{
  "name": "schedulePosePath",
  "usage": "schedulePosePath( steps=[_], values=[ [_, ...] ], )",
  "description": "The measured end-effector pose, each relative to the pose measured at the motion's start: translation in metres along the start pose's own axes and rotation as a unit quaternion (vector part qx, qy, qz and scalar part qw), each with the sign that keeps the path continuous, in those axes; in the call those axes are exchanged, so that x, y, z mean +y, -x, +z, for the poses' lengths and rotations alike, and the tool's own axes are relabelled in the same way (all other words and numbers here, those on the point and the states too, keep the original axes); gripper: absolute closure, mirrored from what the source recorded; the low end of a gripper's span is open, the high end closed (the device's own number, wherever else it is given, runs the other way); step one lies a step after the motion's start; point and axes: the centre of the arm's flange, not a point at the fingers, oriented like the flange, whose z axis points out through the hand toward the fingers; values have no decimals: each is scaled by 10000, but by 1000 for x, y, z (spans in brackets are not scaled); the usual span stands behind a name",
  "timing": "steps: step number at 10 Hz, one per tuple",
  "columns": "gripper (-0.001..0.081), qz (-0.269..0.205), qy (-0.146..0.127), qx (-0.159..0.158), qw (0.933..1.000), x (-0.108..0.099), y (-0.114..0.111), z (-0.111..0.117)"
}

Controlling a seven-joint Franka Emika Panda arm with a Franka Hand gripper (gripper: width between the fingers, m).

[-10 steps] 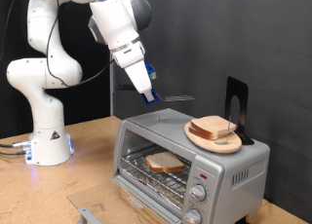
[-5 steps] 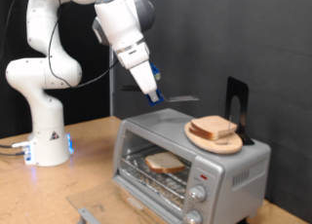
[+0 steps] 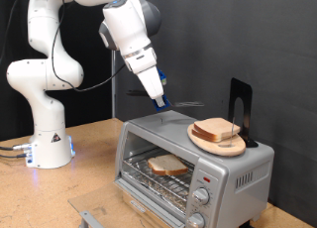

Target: Make a piece of toast with the oven

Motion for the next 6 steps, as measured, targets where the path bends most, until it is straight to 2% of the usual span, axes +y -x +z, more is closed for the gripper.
schedulePosePath(
  steps=[6],
  values=[
    [406, -38, 69, -73, 9999, -3, 6, 23]
  ],
)
